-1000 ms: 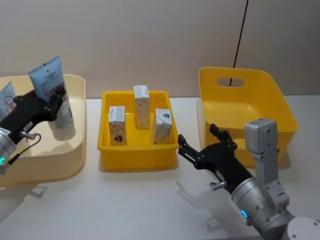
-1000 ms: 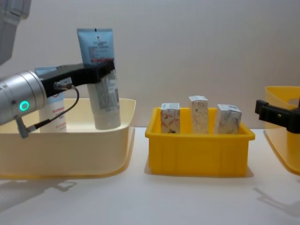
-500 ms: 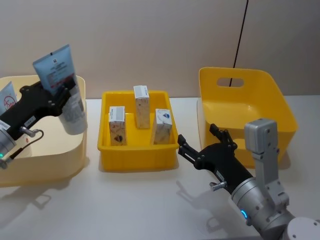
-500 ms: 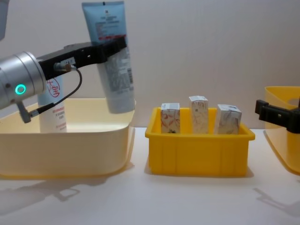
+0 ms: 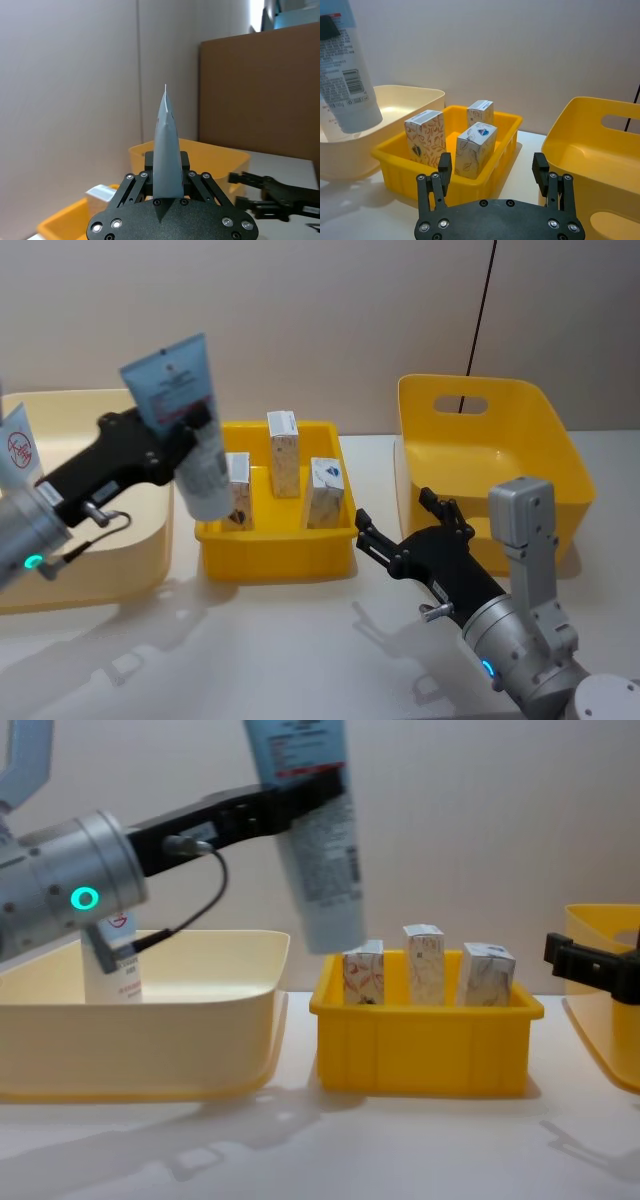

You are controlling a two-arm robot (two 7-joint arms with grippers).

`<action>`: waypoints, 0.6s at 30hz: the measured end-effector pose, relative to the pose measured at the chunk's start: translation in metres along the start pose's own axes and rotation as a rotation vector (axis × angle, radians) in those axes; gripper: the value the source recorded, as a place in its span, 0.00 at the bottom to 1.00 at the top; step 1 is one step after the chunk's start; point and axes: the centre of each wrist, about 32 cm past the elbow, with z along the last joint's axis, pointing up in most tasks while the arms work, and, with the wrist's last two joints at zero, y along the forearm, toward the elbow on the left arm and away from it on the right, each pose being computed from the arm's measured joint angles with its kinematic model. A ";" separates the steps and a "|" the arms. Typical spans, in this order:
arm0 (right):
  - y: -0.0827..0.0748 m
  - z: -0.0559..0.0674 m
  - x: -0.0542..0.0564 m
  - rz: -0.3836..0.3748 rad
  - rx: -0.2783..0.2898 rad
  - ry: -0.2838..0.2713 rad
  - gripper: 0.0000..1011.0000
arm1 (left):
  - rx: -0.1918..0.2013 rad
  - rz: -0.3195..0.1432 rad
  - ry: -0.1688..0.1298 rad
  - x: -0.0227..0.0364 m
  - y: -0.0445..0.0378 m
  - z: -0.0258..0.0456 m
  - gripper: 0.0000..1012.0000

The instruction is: Bimanual collaborative sorting of washing and personal care products

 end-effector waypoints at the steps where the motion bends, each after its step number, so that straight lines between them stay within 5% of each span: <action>1: 0.000 0.000 0.000 0.000 0.000 0.000 0.99 | 0.000 -0.008 0.002 -0.0014 -0.0017 -0.0008 0.26; 7: 0.000 0.000 0.000 0.000 0.000 0.000 0.99 | -0.003 -0.075 0.018 -0.0136 -0.0144 -0.0080 0.26; 18: 0.000 0.000 0.000 0.000 0.000 0.000 0.99 | -0.005 -0.122 0.023 -0.0244 -0.0238 -0.0149 0.26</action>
